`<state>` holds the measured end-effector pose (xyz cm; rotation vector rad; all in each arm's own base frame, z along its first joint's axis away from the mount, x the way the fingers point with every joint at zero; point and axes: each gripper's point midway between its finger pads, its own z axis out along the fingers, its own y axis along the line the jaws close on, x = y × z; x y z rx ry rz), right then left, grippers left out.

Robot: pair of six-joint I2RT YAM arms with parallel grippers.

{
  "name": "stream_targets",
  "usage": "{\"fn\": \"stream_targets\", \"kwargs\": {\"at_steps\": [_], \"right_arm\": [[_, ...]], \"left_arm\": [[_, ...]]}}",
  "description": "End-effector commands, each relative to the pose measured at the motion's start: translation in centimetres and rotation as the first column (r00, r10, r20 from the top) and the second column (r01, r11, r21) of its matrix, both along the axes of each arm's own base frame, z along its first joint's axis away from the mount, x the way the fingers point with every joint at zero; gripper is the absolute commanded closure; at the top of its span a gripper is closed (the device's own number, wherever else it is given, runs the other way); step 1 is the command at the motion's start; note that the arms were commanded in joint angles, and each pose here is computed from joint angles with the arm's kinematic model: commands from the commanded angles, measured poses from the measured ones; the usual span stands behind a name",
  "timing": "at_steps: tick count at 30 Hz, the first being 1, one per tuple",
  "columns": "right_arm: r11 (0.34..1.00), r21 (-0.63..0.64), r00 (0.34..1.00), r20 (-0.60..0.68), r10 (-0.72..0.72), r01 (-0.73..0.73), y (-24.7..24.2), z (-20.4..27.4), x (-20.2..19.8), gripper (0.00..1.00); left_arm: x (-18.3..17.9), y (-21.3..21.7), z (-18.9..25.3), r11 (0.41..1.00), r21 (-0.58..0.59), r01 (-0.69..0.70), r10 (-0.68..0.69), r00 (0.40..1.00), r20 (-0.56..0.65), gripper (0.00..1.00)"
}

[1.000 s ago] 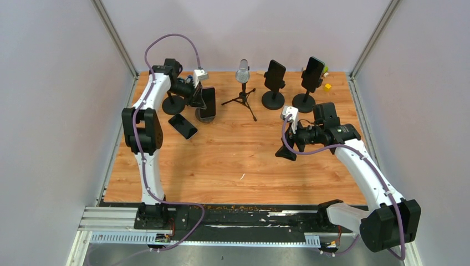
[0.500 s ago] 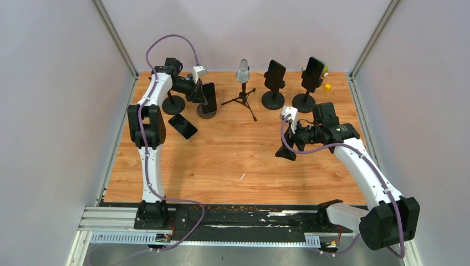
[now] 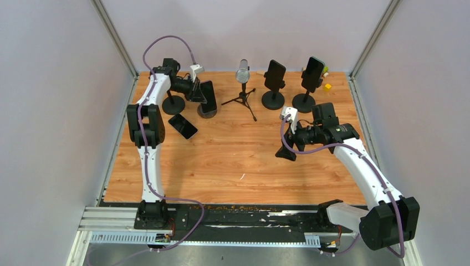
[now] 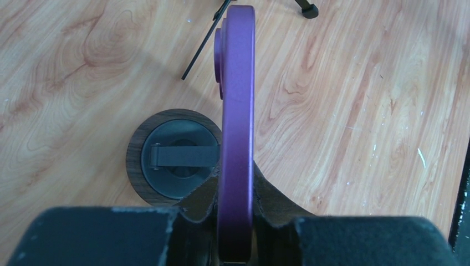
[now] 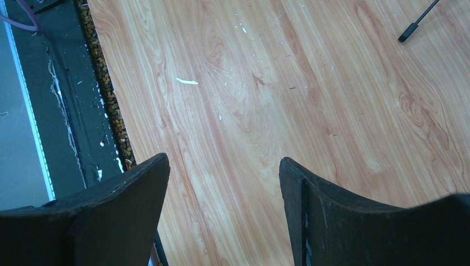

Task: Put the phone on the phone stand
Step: Place the phone stand with the phone at the center of the board.

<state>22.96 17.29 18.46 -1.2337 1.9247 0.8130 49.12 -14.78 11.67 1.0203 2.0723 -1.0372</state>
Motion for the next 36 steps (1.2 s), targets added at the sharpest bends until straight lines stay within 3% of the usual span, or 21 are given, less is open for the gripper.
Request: {"fn": "stream_targets", "kwargs": {"at_steps": [1, 13, 17, 19, 36], "right_arm": [[1.0, 0.011, 0.999, 0.045, 0.017, -0.018, 0.2, 0.4, 0.6, 0.27], [1.0, 0.01, 0.999, 0.045, 0.016, -0.016, 0.2, 0.4, 0.6, 0.27], [1.0, 0.01, 0.999, 0.045, 0.016, -0.017, 0.2, 0.4, 0.6, 0.27], [1.0, 0.011, 0.999, 0.043, 0.019, -0.019, 0.2, 0.4, 0.6, 0.27], [1.0, 0.02, 0.999, 0.045, 0.023, -0.024, 0.4, 0.6, 0.4, 0.27]], "left_arm": [[2.0, 0.2, 1.5, 1.0, -0.012, -0.011, 0.012, 0.996, 0.09, 0.73], [2.0, 1.1, 1.4, 0.999, 0.015, -0.041, 0.04, 0.995, 0.088, 0.51], [1.8, 1.6, 2.0, 0.998, 0.028, -0.056, 0.053, 0.993, 0.105, 0.29], [1.6, 1.8, 2.4, 0.997, 0.032, -0.066, 0.062, 0.991, 0.115, 0.23], [-2.8, 3.9, 5.4, 0.978, 0.146, -0.149, 0.115, 0.969, 0.219, 0.15]]}}
